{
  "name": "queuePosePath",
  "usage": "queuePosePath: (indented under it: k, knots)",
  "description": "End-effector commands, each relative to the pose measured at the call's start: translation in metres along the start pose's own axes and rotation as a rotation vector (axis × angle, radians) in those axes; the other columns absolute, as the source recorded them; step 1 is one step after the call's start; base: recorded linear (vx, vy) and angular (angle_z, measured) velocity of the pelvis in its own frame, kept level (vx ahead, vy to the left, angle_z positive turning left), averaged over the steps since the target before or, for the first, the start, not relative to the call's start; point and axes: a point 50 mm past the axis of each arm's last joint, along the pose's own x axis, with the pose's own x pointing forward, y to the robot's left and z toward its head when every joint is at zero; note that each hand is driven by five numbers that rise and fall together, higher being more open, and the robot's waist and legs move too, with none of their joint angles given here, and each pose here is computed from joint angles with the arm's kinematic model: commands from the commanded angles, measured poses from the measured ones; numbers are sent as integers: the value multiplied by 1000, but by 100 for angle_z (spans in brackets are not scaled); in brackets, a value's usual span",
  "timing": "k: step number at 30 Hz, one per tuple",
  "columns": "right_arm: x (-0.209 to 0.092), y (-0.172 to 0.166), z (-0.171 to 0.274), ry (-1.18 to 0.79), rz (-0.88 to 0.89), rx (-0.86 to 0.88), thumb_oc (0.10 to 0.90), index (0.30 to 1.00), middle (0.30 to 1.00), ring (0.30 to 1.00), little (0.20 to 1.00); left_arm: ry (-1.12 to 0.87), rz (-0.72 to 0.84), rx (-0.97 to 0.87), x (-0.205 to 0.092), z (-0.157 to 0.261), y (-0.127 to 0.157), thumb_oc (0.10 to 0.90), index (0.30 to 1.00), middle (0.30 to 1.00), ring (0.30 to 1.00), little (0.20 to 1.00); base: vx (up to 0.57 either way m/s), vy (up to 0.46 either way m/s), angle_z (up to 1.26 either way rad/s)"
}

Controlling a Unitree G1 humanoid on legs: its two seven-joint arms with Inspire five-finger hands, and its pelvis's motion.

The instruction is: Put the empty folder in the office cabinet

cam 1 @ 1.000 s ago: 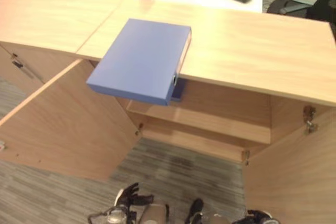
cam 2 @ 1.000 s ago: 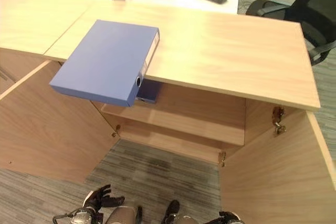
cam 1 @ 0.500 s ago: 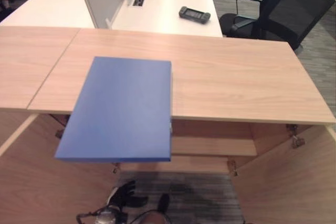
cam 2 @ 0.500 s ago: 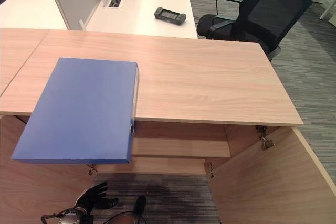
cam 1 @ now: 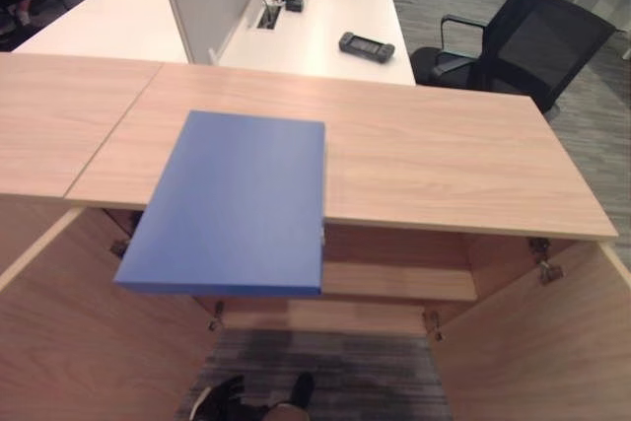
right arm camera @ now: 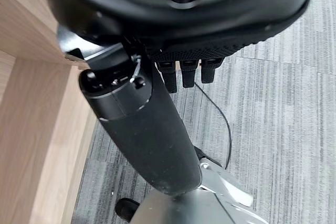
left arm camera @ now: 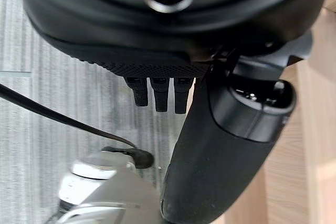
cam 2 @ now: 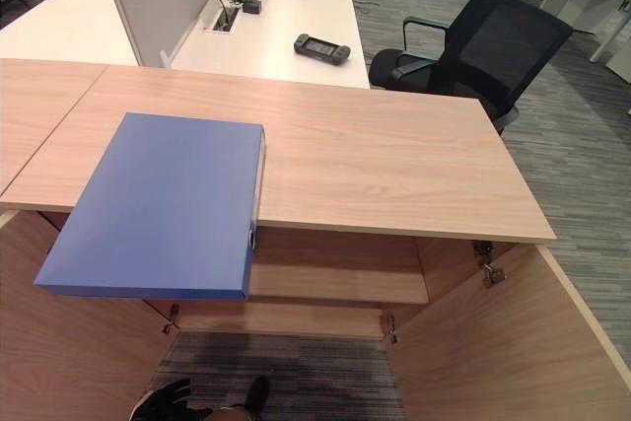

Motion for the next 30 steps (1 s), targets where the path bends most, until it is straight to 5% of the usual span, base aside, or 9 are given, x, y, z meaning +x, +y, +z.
queuePosePath:
  k: [1,15,30]
  knots:
    - [0,-10,21,-69,-16,-49,800,900,900,900,900,-178,29,-54,4,44,10,800,900,900,900,900,-7,-59,6]
    - [-3,-36,48,-131,-103,-26,800,900,900,900,900,-253,-23,-95,8,74,-3,800,900,900,900,900,-120,-87,31]
    - [-2,-32,28,-84,-93,49,800,900,900,900,900,-286,-44,-89,0,74,-7,800,900,900,900,900,-245,183,10]
